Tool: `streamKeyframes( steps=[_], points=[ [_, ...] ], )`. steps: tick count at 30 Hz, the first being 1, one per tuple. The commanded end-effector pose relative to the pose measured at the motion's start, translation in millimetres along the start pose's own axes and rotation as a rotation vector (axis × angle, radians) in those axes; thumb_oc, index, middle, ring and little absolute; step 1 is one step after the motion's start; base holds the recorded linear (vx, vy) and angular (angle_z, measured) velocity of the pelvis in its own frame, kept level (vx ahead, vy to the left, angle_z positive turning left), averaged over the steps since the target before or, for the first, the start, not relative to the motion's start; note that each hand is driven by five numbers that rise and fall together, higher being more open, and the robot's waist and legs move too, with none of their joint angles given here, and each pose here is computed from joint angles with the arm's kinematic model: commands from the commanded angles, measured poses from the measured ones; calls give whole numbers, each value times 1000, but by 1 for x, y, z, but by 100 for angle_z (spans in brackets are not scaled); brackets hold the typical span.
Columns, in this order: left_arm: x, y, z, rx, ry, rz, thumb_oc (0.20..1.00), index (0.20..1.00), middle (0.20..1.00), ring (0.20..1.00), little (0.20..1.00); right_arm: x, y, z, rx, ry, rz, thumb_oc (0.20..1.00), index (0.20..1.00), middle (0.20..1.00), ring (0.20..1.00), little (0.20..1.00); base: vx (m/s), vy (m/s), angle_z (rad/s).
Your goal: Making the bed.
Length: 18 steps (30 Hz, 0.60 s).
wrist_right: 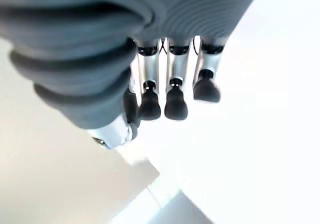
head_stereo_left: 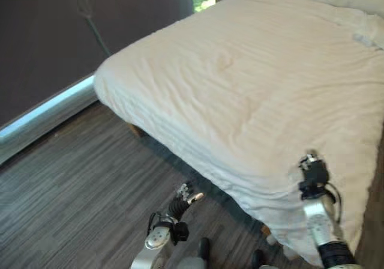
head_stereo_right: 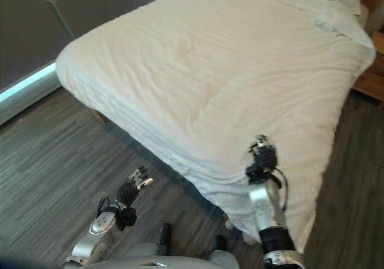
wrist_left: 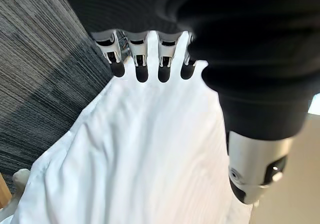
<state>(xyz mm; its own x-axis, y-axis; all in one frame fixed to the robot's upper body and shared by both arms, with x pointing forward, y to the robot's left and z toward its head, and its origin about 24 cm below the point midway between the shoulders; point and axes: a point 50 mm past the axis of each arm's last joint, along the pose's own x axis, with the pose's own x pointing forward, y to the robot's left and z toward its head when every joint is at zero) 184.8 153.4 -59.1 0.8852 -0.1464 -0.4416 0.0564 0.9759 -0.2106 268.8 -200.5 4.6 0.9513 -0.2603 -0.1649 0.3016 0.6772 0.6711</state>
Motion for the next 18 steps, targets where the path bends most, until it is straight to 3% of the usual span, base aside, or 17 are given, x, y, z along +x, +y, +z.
streamKeyframes(
  steps=[1, 6, 10, 14, 15, 16, 18],
  points=[
    [7, -3, 25, 54, -104, -69, 1000, 1000, 1000, 1000, 1000, 33, 17, 33, 47, -147, 6, 200, 200, 200, 200, 200, -59, -20, 29],
    [12, -8, 33, 100, -129, -112, 1000, 1000, 1000, 1000, 1000, 44, -8, 20, -48, -44, -136, 200, 200, 200, 200, 200, -61, 12, 29],
    [20, -9, 42, 97, -157, -112, 1000, 1000, 1000, 1000, 1000, 39, -55, 32, -171, 25, -271, 200, 200, 200, 200, 200, -55, 49, 5],
    [26, -14, 44, 109, -153, -130, 1000, 1000, 1000, 1000, 1000, 21, -108, 68, -184, -33, -430, 200, 200, 200, 200, 200, -86, 88, -8],
    [28, -18, 44, 134, -146, -151, 1000, 1000, 1000, 1000, 1000, 6, -137, 85, -179, -63, -541, 200, 200, 200, 200, 200, -78, 75, -15],
    [29, -19, 44, 134, -146, -154, 1000, 1000, 1000, 1000, 1000, 6, -138, 86, -178, -65, -542, 200, 200, 200, 200, 200, -88, 72, -10],
    [35, -28, 47, 194, -150, -188, 1000, 1000, 1000, 1000, 1000, -20, -175, 108, -158, -109, -700, 200, 200, 200, 200, 200, -121, 55, -25]
  ],
)
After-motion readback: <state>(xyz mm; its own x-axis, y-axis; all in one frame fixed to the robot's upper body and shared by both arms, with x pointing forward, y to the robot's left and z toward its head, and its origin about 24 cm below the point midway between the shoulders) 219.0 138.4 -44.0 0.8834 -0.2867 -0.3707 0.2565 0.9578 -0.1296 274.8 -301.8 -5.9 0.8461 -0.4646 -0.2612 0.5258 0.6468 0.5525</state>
